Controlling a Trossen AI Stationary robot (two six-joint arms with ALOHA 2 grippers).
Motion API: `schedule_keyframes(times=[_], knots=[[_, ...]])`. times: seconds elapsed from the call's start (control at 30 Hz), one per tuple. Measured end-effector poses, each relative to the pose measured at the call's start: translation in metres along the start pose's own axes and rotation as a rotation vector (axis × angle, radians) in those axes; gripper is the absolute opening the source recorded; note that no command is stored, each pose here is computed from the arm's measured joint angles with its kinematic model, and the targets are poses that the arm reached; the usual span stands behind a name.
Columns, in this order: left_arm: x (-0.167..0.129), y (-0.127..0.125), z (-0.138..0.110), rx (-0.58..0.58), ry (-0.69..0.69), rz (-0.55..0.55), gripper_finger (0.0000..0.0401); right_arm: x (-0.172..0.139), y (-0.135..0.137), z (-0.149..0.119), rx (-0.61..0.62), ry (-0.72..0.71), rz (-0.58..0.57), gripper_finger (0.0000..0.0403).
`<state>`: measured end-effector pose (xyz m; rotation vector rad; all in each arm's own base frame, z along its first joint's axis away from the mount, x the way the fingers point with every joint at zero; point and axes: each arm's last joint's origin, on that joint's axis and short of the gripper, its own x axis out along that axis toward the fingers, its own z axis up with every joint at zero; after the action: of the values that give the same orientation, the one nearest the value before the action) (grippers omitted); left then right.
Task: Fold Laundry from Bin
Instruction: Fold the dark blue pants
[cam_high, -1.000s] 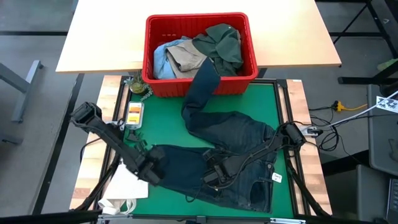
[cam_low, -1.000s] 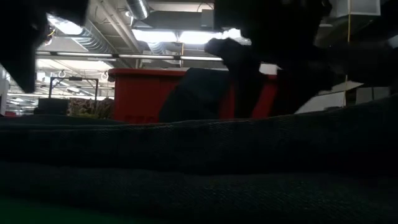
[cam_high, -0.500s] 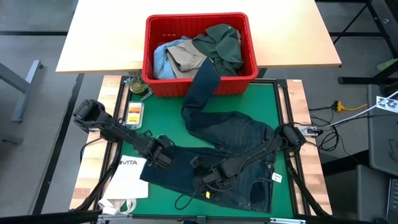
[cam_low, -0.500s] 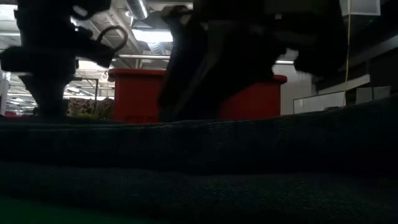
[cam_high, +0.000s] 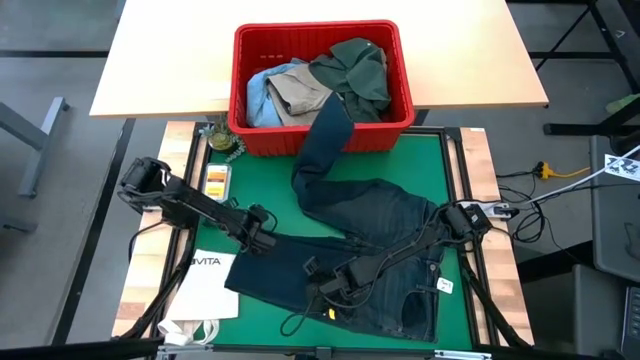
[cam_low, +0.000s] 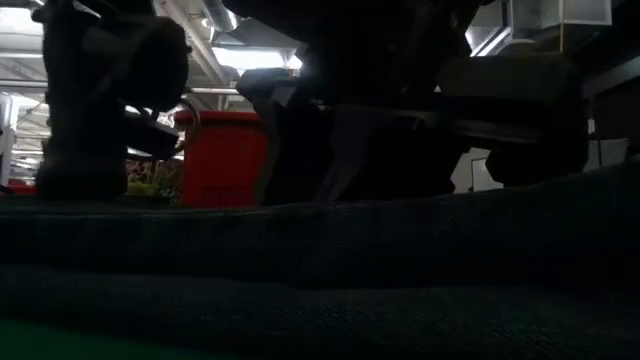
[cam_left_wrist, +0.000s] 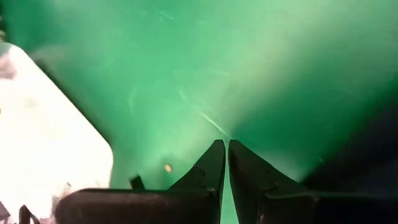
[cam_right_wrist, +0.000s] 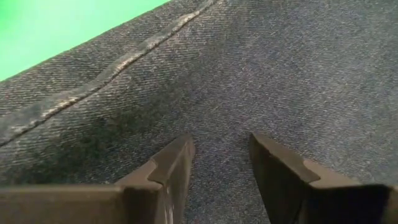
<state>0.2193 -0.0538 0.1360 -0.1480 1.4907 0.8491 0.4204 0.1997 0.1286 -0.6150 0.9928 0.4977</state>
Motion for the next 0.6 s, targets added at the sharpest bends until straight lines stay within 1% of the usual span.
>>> schedule_keyframes(times=[0.13, 0.23, 0.3, 0.43, 0.6], knots=[[0.004, 0.005, 0.008, -0.037, -0.020, 0.023, 0.0018, 0.000, 0.000, 0.000, -0.001, 0.002, 0.001, 0.0168], [0.005, 0.009, 0.013, -0.036, -0.010, 0.027, 0.0018, 0.001, 0.001, -0.001, -0.001, 0.007, 0.001, 0.0168], [0.001, 0.011, 0.018, -0.027, 0.000, 0.007, 0.0018, 0.001, 0.001, -0.001, -0.002, 0.009, 0.000, 0.0168], [-0.016, 0.013, 0.030, 0.006, -0.024, -0.043, 0.0005, 0.001, 0.001, -0.001, -0.002, 0.010, -0.003, 0.0168], [-0.046, 0.018, 0.043, -0.011, -0.094, -0.125, 0.0006, 0.001, 0.001, -0.002, -0.003, 0.014, -0.002, 0.0168]])
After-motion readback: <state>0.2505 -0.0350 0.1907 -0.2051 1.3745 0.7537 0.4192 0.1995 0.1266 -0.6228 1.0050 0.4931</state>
